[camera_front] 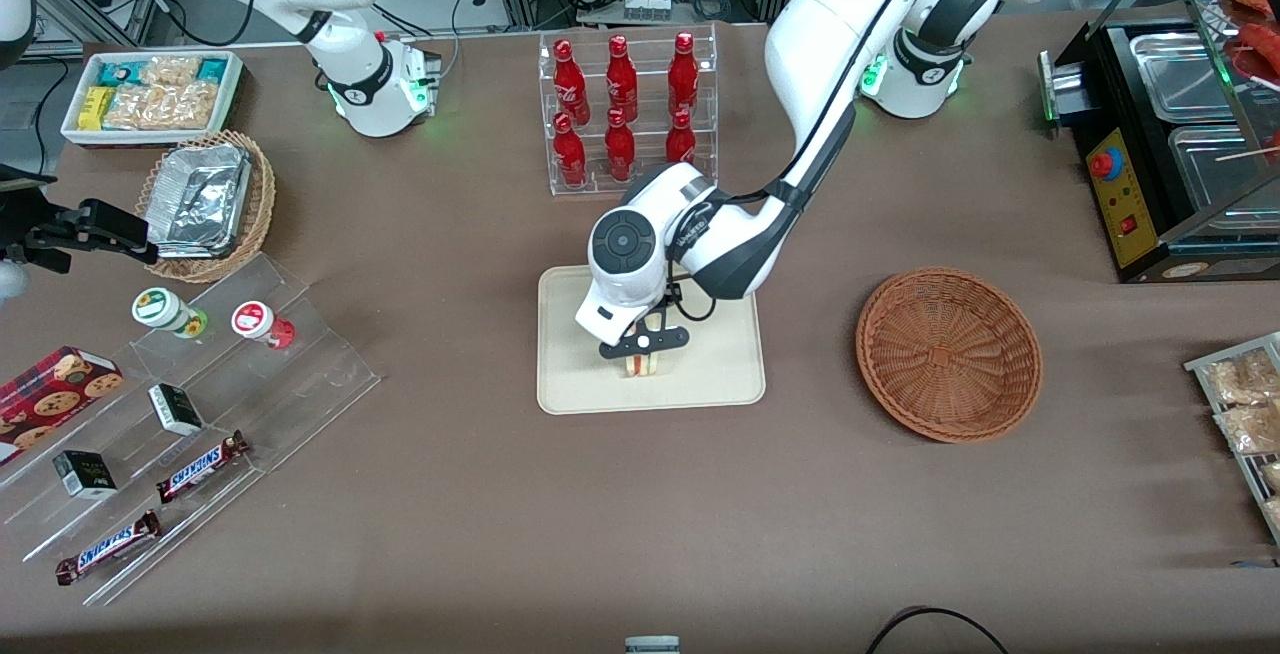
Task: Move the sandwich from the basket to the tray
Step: 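Lift the sandwich and carry it over the cream tray, then lower the sandwich onto the tray and open the left gripper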
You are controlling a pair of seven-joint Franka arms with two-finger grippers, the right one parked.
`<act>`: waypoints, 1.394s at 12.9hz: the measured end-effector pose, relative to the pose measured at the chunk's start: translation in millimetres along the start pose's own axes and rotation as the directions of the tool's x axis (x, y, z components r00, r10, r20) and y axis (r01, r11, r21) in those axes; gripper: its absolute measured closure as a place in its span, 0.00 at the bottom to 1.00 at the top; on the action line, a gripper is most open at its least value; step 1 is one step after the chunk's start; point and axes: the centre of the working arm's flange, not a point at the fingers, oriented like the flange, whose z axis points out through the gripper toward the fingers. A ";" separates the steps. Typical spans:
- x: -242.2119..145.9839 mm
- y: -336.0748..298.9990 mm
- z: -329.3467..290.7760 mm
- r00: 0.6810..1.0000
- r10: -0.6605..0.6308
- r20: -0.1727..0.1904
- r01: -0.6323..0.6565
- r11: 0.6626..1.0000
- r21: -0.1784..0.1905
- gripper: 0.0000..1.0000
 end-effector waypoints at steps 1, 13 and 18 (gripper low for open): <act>-1.4 1.5 4.0 1.000 -0.002 0.001 0.002 1.000 0.002 0.85; -1.2 10.3 -2.1 1.000 -0.017 -0.021 0.016 0.999 -0.028 0.17; -0.1 1.4 -82.8 0.997 -0.027 -0.067 0.023 0.997 -0.073 0.00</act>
